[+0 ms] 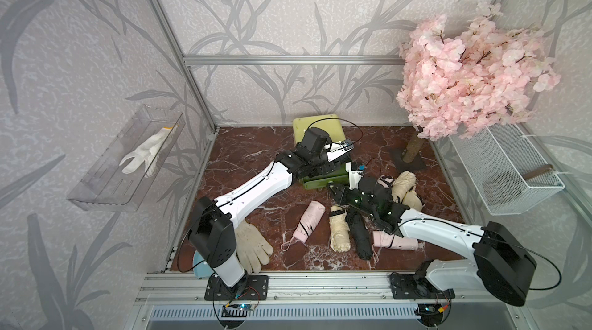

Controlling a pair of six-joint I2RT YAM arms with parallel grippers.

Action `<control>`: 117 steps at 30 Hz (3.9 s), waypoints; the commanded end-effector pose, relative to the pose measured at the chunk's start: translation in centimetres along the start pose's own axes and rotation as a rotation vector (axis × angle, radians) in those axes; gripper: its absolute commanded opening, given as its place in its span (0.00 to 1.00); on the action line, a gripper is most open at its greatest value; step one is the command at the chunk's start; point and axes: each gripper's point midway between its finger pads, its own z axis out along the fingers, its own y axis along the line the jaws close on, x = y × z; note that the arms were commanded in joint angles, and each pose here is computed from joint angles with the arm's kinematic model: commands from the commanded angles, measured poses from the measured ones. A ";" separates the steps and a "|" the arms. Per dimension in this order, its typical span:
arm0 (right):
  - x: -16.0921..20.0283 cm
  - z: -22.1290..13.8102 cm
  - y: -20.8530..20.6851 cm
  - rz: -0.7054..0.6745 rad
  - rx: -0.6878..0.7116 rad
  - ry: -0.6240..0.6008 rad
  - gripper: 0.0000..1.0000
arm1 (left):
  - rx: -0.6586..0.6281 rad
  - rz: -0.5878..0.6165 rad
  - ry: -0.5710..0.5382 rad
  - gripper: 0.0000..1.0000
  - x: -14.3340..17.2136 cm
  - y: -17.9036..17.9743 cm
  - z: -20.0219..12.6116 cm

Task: Place the umbrella in the drawer by color
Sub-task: Place the umbrella in the drawer, then pick up the umbrella from the center of the board.

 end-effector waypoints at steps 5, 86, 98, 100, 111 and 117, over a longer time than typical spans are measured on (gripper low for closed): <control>2.6 -0.1 -2.3 -0.012 0.080 0.098 0.07 | -0.063 -0.041 -0.030 0.80 -1.7 1.9 -4.5; -3.6 1.8 -4.1 0.018 0.085 0.189 0.09 | 0.066 -1.221 0.363 0.82 5.9 -31.8 1.6; -3.6 1.7 -4.4 0.021 0.088 0.191 0.09 | 0.108 -1.115 0.469 0.78 5.6 -34.4 2.1; -3.7 1.6 -4.3 0.022 0.084 0.189 0.09 | 0.120 -1.101 0.524 0.75 6.8 -35.7 2.8; -4.0 0.9 -4.4 0.016 0.086 0.181 0.09 | 0.040 -1.022 0.360 0.15 4.9 -32.1 2.6; -3.9 0.9 -4.4 0.014 0.084 0.190 0.09 | -0.002 -0.940 0.134 0.00 -0.1 -25.2 -2.9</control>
